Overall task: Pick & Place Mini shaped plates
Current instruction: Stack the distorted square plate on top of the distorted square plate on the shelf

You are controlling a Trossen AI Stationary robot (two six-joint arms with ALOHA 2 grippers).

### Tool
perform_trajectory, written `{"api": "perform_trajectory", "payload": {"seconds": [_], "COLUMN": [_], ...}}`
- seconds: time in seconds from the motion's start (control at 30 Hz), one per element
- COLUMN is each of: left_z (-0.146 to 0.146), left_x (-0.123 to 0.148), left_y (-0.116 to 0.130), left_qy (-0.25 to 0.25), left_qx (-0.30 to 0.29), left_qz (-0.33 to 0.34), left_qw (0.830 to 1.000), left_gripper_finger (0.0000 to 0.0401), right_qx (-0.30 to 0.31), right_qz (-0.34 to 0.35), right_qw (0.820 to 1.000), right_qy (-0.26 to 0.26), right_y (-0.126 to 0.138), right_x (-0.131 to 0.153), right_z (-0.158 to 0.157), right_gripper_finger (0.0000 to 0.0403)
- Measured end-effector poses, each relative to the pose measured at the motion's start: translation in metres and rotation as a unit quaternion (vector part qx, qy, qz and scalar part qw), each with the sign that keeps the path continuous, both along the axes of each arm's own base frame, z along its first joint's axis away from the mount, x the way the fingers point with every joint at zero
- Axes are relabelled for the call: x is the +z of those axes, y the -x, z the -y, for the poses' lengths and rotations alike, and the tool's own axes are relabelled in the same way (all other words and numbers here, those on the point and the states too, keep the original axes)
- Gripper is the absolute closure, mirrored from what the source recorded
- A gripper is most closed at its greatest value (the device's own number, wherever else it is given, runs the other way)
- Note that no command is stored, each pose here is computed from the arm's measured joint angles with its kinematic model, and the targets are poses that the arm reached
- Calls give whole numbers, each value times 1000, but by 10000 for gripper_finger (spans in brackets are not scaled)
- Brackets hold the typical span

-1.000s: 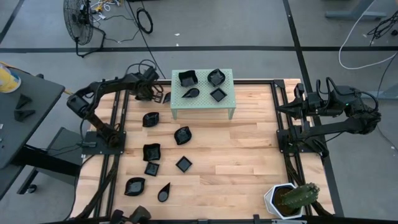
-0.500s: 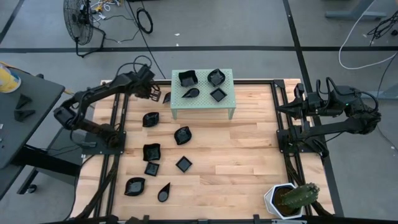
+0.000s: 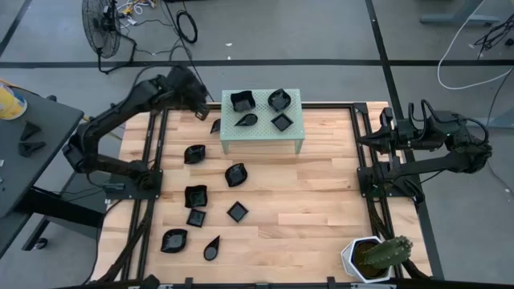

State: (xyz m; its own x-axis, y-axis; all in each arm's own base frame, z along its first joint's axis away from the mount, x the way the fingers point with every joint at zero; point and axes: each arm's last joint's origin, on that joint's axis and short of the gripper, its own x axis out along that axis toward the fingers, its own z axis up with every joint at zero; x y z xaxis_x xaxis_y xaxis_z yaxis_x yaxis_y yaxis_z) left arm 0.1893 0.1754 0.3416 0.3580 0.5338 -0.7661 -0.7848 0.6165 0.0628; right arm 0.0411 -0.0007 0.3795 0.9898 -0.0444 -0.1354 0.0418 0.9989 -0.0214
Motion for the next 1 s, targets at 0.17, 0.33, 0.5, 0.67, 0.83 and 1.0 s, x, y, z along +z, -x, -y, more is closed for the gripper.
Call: {"api": "perform_trajectory", "payload": {"seconds": [0.17, 0.33, 0.5, 0.67, 0.83, 1.0], "left_z": [8, 11, 7, -1, -7, -10], "left_x": [28, 41, 41, 34, 18, 1], "left_y": [-19, -41, -64, -86, -110, -123], "left_qy": [-53, -95, -125, -126, -110, -87], "left_qx": [-76, -153, -224, -255, -281, -296], "left_qz": [7, -17, -58, -72, -64, -75], "left_qw": [996, 984, 965, 956, 951, 948], "left_gripper_finger": [400, 400, 400, 400, 400, 399], "right_qx": [0, 0, 0, 0, 0, 0], "right_qz": [0, 0, 0, 0, 0, 0], "right_qw": [1000, 1000, 1000, 1000, 1000, 1000], "right_qy": [0, 0, 0, 0, 0, 0], "right_y": [0, 0, 0, 0, 0, 0], "right_x": [0, 0, 0, 0, 0, 0], "right_z": [0, 0, 0, 0, 0, 0], "right_gripper_finger": [399, 399, 399, 399, 399, 399]}}
